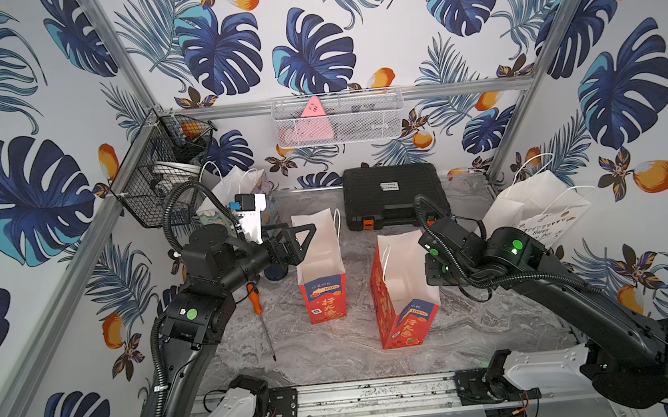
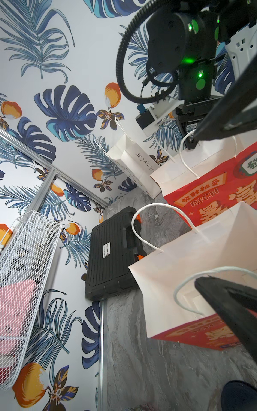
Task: Put away the paper bag
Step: Adjust the paper bag at the center of the board.
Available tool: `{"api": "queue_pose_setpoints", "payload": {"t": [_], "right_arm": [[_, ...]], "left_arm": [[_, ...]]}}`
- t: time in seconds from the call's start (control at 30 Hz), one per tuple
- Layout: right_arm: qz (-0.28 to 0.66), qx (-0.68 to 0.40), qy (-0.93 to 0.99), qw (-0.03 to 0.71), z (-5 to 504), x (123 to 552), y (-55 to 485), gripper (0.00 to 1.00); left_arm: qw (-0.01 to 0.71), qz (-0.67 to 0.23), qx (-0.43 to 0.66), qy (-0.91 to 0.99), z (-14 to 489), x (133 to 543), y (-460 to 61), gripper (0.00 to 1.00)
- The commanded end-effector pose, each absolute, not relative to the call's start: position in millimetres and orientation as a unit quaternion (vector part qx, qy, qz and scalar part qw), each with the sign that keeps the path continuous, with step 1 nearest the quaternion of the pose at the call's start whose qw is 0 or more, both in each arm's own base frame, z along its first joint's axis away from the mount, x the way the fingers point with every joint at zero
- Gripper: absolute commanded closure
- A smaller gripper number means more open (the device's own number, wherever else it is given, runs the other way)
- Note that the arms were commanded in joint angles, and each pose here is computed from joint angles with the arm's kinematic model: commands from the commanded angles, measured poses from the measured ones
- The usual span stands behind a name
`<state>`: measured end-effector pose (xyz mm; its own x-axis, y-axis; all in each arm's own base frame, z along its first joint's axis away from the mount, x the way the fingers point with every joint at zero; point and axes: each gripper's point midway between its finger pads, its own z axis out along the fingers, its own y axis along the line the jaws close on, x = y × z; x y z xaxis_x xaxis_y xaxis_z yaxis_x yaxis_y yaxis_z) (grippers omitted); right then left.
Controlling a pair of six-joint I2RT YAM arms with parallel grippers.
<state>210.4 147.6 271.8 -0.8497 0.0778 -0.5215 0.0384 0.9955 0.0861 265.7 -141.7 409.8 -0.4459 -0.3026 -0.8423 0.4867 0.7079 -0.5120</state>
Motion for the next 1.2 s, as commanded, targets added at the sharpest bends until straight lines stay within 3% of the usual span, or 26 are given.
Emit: {"api": "queue_pose_setpoints", "payload": {"t": [0.0,0.17,0.4,0.77,1.0,1.17], "right_arm": [[0.028,0.019,0.963,0.266,271.6,210.5,138.1,0.95],[0.055,0.019,0.968,0.243,264.6,220.5,124.9,1.0],[0.03,0.008,0.97,0.24,268.0,230.6,111.2,0.97],[0.064,-0.002,0.969,0.238,278.6,221.9,118.2,0.75],[0.059,0.003,0.968,0.243,281.4,217.8,111.9,0.61],[0.057,0.01,0.966,0.253,285.1,218.6,109.1,0.53]], "left_arm": [[0.531,-0.366,0.071,0.761,412.8,264.3,-140.4,0.01],[0.531,-0.356,0.074,0.766,407.7,264.2,-138.6,0.01],[0.529,-0.348,0.079,0.77,404.7,262.4,-137.5,0.01],[0.523,-0.367,0.095,0.764,406.6,258.4,-144.8,0.01],[0.512,-0.412,0.147,0.739,417.3,236.6,-171.9,0.02],[0.482,-0.419,0.181,0.748,398.8,217.6,-206.7,0.05]]}}
